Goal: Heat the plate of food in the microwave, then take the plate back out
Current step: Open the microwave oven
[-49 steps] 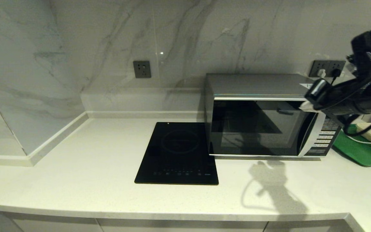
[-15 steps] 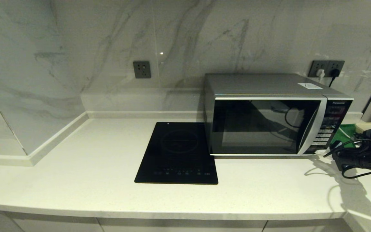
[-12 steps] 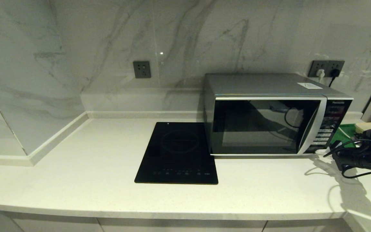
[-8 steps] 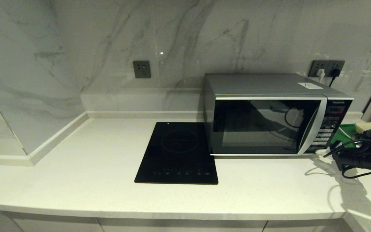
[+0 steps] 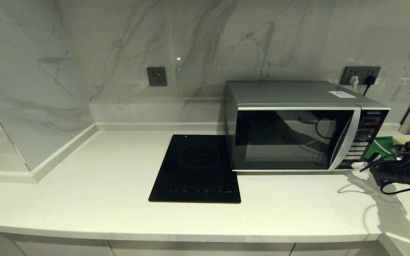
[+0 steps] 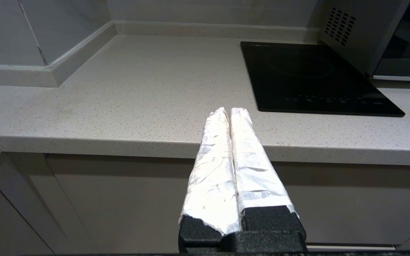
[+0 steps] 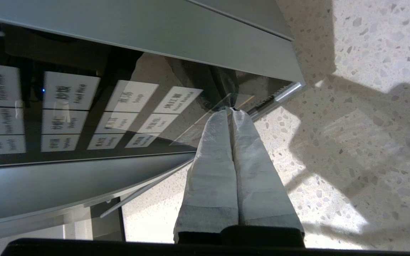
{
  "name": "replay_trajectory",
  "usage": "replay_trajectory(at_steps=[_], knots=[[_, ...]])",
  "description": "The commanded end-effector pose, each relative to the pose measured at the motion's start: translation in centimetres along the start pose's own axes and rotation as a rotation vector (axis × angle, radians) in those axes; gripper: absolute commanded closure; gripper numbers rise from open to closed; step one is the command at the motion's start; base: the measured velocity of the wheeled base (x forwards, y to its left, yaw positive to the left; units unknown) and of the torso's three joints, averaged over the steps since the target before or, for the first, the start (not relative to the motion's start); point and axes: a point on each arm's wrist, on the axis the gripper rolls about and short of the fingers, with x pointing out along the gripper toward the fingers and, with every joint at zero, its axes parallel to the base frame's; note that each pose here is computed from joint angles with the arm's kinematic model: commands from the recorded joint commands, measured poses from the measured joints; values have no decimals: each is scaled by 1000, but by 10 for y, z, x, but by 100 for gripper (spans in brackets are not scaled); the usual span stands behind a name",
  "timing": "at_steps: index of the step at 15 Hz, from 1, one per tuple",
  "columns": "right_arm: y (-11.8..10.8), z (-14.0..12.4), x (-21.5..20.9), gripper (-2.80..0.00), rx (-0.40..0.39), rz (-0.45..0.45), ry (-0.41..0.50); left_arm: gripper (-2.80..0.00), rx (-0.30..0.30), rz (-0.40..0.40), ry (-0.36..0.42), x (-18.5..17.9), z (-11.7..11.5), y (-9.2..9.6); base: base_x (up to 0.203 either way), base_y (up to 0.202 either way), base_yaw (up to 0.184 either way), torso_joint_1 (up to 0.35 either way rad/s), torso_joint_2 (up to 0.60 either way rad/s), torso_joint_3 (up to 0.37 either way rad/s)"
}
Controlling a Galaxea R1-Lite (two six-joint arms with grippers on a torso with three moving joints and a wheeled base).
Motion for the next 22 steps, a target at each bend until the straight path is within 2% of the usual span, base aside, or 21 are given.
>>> replay_trajectory(at_steps=[1, 5, 8, 9, 11, 14, 17, 20, 22], knots=[[1, -1, -2, 0, 4, 4, 3, 0, 0, 1, 0, 0, 0, 0, 0, 0, 0, 0, 0, 0], [8, -13, -18, 0, 17, -7, 25, 0, 0, 1, 0, 0, 0, 0, 0, 0, 0, 0, 0, 0], [4, -40, -45, 0, 39, -60, 66, 0, 0, 1, 0, 0, 0, 0, 0, 0, 0, 0, 0, 0], [3, -51, -60, 0, 32, -80, 77, 0, 0, 1, 0, 0, 0, 0, 0, 0, 0, 0, 0, 0], [16, -61, -96, 0, -15, -88, 48, 0, 0, 1, 0, 0, 0, 0, 0, 0, 0, 0, 0, 0], [64, -70, -162, 0, -131, -74, -52, 0, -1, 1, -1, 0, 0, 0, 0, 0, 0, 0, 0, 0], [138, -94, -243, 0, -264, -85, -125, 0, 0, 1, 0, 0, 0, 0, 0, 0, 0, 0, 0, 0], [228, -133, -335, 0, -330, -71, -103, 0, 0, 1, 0, 0, 0, 0, 0, 0, 0, 0, 0, 0], [276, -183, -403, 0, -383, -38, -94, 0, 0, 1, 0, 0, 0, 0, 0, 0, 0, 0, 0, 0]])
